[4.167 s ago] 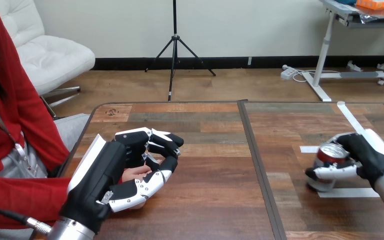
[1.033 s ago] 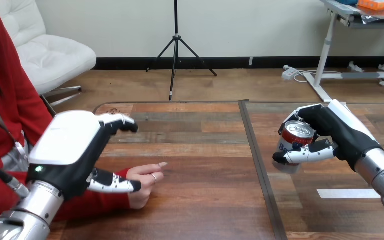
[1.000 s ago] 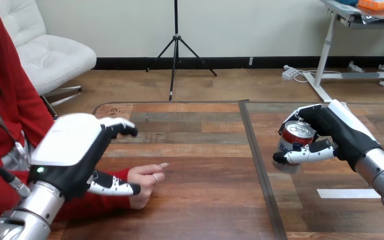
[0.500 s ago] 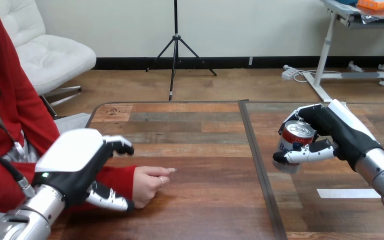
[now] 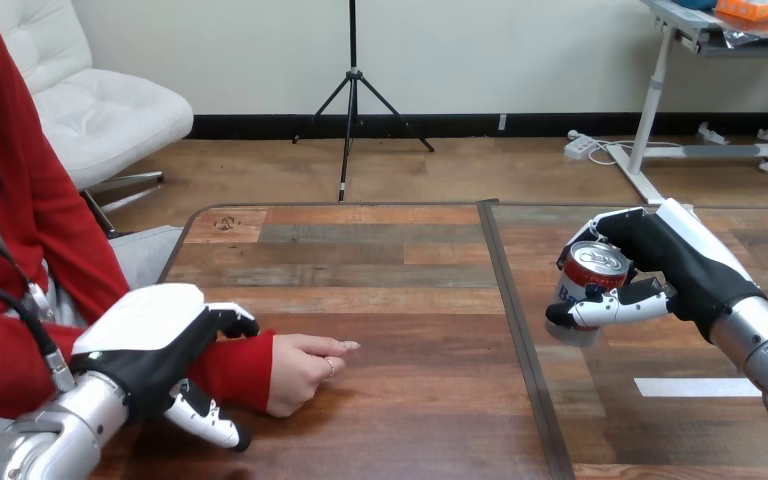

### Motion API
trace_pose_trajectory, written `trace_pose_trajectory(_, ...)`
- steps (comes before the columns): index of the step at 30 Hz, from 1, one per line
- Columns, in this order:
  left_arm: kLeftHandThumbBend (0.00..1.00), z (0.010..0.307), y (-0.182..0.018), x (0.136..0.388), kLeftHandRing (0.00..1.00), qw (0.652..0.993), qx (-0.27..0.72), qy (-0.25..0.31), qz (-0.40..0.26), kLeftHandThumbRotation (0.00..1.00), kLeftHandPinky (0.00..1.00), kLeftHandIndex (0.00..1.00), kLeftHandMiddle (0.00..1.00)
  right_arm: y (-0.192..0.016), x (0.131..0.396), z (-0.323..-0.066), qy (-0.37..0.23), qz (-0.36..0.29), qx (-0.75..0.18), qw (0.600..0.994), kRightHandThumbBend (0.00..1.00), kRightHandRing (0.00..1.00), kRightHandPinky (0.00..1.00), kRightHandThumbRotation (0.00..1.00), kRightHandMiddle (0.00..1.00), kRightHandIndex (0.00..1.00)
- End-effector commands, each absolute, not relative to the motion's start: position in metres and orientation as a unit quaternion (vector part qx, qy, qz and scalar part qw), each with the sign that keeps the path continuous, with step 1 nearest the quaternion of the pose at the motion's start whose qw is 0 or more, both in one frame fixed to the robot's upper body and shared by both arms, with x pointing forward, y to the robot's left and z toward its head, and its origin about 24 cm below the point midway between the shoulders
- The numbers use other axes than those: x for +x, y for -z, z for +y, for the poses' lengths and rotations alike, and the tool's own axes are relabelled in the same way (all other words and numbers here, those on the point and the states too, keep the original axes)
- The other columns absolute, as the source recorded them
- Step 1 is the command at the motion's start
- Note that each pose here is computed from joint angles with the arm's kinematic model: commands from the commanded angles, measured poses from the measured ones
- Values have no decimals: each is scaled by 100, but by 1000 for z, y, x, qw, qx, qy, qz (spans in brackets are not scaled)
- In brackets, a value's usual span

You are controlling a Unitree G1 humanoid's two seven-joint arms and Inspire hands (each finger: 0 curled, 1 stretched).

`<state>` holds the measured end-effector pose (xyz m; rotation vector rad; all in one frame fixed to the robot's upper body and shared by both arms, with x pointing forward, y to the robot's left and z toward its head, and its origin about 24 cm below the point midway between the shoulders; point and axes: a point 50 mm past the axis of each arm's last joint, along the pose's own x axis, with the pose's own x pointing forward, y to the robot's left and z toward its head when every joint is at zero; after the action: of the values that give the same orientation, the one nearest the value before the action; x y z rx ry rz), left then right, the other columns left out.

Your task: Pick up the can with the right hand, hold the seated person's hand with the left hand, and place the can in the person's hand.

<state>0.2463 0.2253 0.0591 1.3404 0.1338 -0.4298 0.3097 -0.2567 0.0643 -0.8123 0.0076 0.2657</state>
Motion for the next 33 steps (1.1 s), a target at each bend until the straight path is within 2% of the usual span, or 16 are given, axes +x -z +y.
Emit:
trace_pose_trajectory(1, 100, 224, -77, 263, 80, 750, 634, 186, 38, 17, 75, 79, 82, -95, 321, -261, -100, -53, -391, 913, 69, 41, 37, 0, 46, 50)
trace_pose_trajectory(12, 100, 224, -70, 267, 79, 737, 652, 175, 41, 9, 74, 78, 80, -95, 321, -261, -99, -54, -387, 915, 69, 41, 37, 0, 46, 50)
trace_pose_trajectory(19, 100, 224, -65, 271, 78, 744, 646, 162, 42, 2, 73, 77, 79, -94, 321, -261, -97, -55, -384, 916, 69, 41, 37, 0, 46, 50)
trace_pose_trajectory(33, 100, 221, -55, 279, 71, 741, 656, 145, 21, 0, 65, 71, 73, -94, 322, -261, -97, -55, -382, 917, 68, 41, 37, 0, 46, 50)
